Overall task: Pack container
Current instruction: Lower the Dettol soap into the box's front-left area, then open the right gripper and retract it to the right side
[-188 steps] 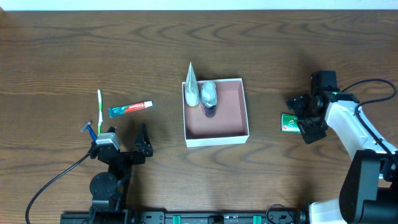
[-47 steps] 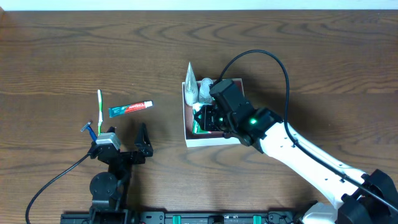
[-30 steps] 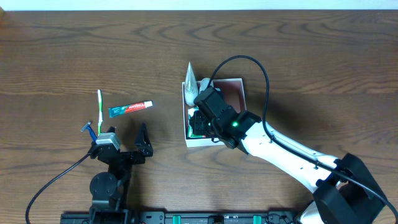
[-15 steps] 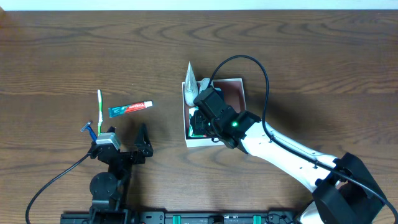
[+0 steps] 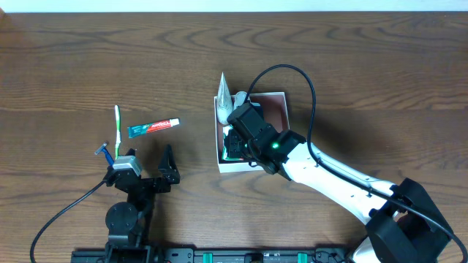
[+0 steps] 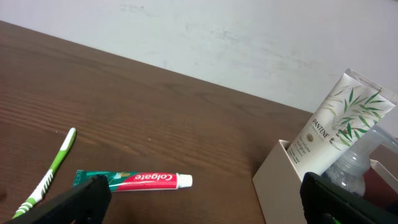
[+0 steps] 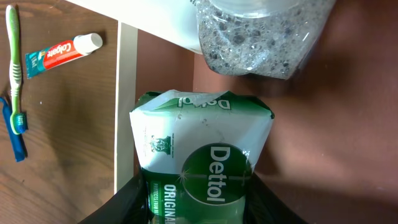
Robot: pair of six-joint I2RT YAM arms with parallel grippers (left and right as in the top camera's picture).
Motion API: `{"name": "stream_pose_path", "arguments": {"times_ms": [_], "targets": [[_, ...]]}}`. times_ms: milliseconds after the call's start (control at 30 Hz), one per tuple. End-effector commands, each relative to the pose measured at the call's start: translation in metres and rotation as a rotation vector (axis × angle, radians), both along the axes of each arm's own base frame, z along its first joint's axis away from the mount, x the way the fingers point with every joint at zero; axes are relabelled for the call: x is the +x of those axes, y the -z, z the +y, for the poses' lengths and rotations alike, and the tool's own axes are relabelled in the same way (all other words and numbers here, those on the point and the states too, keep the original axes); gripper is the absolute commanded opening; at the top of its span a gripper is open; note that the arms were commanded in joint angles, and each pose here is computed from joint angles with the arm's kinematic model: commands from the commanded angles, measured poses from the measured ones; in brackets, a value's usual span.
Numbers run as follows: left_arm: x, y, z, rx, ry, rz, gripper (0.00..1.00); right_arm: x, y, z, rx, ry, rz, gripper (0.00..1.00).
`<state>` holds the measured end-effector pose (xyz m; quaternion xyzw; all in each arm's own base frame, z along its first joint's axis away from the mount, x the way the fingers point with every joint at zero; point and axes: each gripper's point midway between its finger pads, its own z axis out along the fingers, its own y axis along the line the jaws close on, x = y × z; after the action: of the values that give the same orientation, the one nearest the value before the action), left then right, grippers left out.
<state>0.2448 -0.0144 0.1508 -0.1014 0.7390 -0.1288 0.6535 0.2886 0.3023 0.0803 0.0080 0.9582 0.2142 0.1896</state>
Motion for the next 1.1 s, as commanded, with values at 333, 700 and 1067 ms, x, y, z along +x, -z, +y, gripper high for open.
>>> {"name": "stream_pose_path", "arguments": {"times_ms": [333, 700, 1067], "targets": [[-0.0008, 0.0167, 0.0013, 0.012, -0.004, 0.053, 0.98, -0.0033, 0.0204, -0.0019, -0.041, 0.007, 0.035, 0.40], [-0.0008, 0.0167, 0.0013, 0.012, -0.004, 0.053, 0.98, -0.0030, 0.0202, -0.0017, -0.040, 0.007, 0.034, 0.47], [-0.0008, 0.0167, 0.0013, 0.012, -0.004, 0.053, 0.98, -0.0020, 0.0186, 0.0008, -0.033, -0.010, 0.023, 0.51]]}}
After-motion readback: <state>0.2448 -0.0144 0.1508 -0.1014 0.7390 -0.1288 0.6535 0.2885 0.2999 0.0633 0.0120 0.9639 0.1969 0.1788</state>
